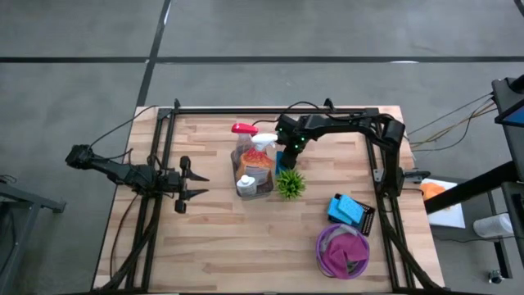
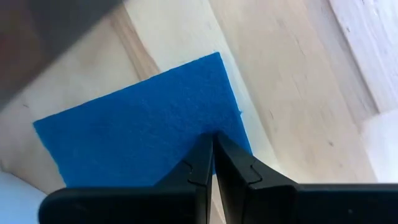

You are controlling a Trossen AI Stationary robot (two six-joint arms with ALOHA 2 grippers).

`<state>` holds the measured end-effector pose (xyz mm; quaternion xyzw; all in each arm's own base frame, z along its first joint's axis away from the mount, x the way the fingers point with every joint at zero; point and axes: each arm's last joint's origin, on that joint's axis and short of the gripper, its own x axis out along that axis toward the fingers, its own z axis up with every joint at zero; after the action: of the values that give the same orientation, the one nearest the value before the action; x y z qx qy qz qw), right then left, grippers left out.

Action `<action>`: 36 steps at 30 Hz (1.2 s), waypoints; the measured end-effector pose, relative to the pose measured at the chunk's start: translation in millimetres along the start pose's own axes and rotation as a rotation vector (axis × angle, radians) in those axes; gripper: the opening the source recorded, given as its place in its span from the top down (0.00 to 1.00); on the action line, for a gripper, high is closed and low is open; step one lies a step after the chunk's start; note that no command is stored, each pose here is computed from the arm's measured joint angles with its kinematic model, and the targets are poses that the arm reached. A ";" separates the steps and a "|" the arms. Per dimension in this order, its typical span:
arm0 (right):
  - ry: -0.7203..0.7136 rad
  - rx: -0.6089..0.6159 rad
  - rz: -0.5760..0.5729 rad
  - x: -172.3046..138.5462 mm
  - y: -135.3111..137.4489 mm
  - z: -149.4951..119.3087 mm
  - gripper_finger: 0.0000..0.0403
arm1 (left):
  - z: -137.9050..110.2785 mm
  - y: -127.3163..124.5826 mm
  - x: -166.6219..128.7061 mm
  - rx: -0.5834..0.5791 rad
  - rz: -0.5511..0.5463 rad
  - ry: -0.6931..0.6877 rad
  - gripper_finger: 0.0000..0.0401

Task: Pick & Place Kitchen Items
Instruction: Put the blue sponge into the black bin

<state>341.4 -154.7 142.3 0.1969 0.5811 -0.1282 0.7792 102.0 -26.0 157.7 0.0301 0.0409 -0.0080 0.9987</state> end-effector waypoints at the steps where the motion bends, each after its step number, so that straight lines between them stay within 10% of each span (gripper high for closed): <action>1: 0.008 0.002 -0.015 -0.1 -0.5 -0.8 0.96 | -0.1 -0.1 0.1 0.000 0.000 0.001 0.60; 21: 0.141 0.109 -0.414 -32.1 -23.7 -19.0 0.96 | -0.8 -0.3 0.6 -0.009 -0.001 0.010 0.59; 36: -0.133 -0.122 -0.229 -138.6 -4.0 -30.9 0.96 | -1.2 -0.4 0.9 -0.010 -0.001 0.015 0.59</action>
<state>272.8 -148.2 266.5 0.0725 0.5536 -0.1936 0.8068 102.8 -26.3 156.4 0.0250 0.0482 -0.0080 0.9985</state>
